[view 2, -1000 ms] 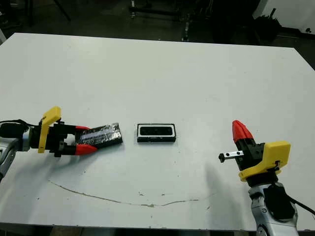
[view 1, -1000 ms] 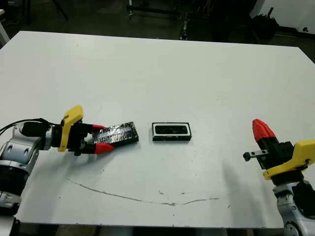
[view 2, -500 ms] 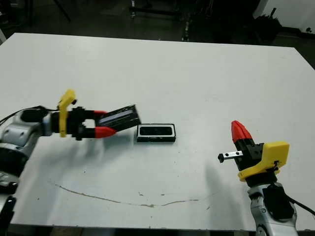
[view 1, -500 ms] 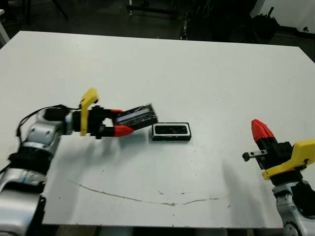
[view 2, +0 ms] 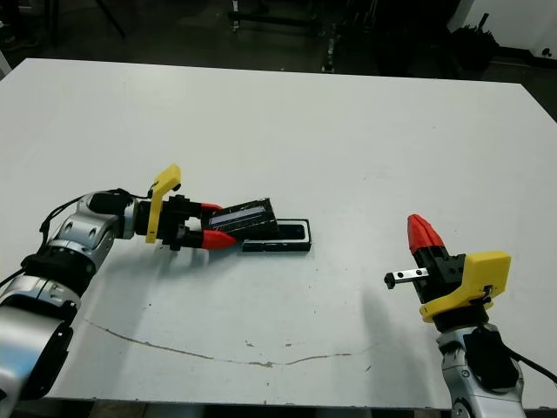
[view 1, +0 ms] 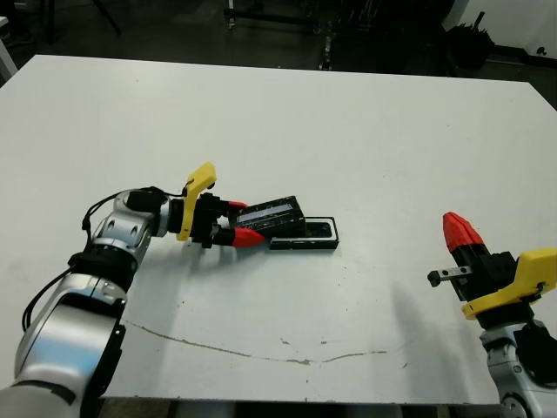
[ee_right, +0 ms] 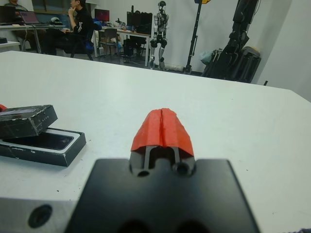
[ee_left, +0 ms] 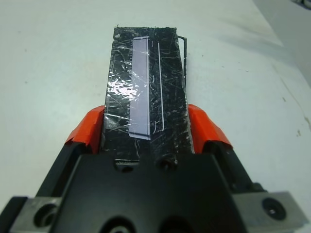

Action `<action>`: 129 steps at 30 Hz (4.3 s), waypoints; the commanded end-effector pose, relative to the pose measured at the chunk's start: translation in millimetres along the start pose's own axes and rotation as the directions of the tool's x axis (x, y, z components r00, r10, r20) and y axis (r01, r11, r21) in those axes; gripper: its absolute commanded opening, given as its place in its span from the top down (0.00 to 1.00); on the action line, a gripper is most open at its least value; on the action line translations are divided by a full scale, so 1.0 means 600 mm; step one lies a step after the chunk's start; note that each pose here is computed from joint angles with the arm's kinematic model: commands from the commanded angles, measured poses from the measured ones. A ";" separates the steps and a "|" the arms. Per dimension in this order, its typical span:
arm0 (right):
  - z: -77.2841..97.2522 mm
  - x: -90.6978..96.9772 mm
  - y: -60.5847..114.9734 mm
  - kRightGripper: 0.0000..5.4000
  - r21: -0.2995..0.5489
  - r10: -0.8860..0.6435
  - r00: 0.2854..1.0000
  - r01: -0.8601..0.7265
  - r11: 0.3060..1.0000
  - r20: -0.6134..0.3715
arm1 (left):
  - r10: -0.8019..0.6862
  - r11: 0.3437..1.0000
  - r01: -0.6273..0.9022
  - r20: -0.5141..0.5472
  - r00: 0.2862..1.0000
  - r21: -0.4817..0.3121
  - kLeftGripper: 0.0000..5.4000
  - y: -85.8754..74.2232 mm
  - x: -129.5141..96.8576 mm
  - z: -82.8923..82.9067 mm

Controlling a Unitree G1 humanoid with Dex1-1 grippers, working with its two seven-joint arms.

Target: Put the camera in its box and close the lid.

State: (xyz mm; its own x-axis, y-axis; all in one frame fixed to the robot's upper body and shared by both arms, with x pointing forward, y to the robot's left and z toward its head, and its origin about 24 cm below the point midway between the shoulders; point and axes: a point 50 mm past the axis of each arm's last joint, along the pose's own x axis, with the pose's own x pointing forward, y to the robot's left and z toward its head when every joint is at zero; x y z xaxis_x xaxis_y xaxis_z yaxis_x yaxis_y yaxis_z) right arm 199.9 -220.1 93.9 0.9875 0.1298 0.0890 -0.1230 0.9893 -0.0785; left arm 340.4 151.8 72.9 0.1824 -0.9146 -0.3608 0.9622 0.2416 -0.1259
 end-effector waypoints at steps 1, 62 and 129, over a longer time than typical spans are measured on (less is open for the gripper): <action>-0.002 -0.001 -0.003 1.00 -0.006 0.003 1.000 -0.003 1.000 -0.010 | -0.011 1.000 0.011 -0.039 0.999 -0.012 0.41 -0.001 0.002 -0.010; -0.005 -0.004 -0.003 1.00 0.010 0.030 0.999 -0.030 1.000 -0.021 | -0.264 0.956 0.286 -0.229 0.937 0.067 0.41 -0.044 0.151 0.016; -0.005 -0.007 -0.006 1.00 0.000 0.039 0.999 -0.039 0.999 -0.015 | -0.121 0.988 0.110 0.105 0.987 0.104 0.00 -0.023 0.148 0.077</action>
State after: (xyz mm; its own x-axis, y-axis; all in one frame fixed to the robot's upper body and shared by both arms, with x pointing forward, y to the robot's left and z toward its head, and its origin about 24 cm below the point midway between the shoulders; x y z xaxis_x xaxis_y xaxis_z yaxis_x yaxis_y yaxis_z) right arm 197.1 -221.0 92.2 0.9809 0.1788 0.0770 -0.1735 0.9823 -0.0706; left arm 350.9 56.9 77.1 0.0744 -0.9472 -0.3118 0.9935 0.0975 -0.0590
